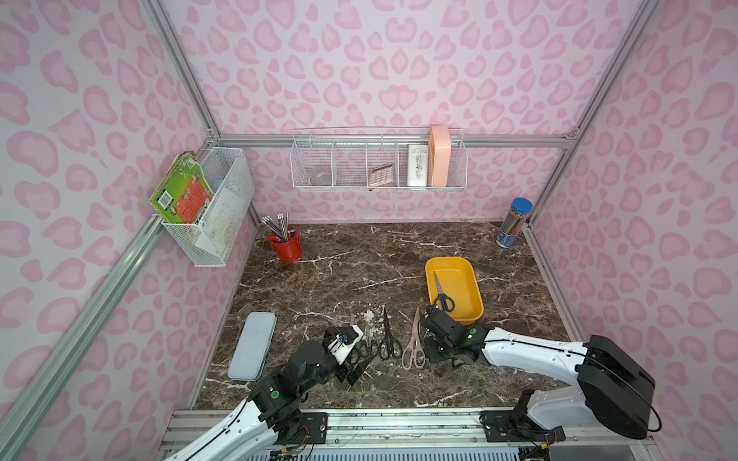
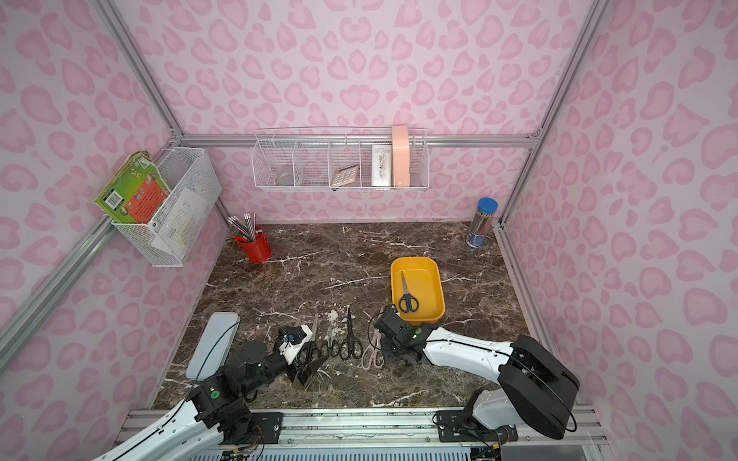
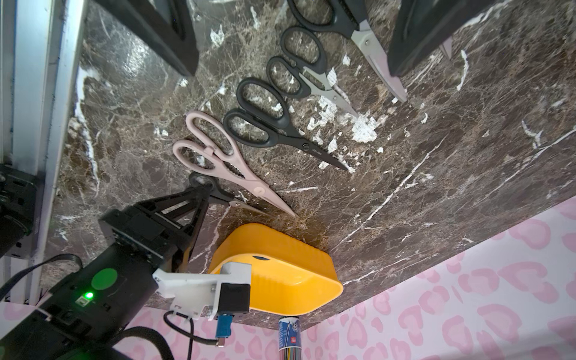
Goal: Put the scissors into the storage box
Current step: Pick up the scissors from the center of the board.
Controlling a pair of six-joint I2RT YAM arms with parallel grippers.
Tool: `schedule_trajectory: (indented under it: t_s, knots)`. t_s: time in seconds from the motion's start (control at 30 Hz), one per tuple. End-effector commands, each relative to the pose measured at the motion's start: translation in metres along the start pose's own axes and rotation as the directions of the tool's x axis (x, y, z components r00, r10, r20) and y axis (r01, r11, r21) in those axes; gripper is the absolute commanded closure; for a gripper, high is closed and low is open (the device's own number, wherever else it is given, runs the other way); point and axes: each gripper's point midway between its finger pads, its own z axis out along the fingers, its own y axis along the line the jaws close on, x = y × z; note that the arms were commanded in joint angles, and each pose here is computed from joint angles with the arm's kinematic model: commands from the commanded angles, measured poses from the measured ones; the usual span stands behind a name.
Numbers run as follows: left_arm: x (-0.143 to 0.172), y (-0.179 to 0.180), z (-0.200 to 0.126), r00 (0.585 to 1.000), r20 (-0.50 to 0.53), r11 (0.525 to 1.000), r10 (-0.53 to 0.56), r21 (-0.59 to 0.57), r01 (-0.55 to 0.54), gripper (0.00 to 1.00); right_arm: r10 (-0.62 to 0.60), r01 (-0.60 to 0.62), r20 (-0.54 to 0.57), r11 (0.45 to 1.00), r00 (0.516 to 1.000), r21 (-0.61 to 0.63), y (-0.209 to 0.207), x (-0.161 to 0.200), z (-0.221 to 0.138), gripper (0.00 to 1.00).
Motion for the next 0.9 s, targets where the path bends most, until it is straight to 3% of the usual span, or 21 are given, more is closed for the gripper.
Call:
schedule_trajectory:
  t_s: [0.0,0.5,0.87]
  knots:
    - [-0.007,-0.002,-0.001,1.0,0.028,1.0,0.003,0.012,-0.003,0.01,0.051,-0.051,-0.01,0.998,0.999,0.045,-0.008,0.001,-0.001,0.74]
    - [-0.006,-0.002,-0.002,1.0,0.03,1.0,0.001,0.012,-0.002,0.01,0.095,-0.086,-0.121,0.993,0.988,0.077,-0.007,0.019,0.019,0.68]
    - [-0.007,-0.001,-0.002,0.999,0.034,1.0,0.0,0.007,0.0,0.01,0.115,-0.08,-0.241,0.985,0.964,0.151,-0.019,0.043,0.034,0.83]
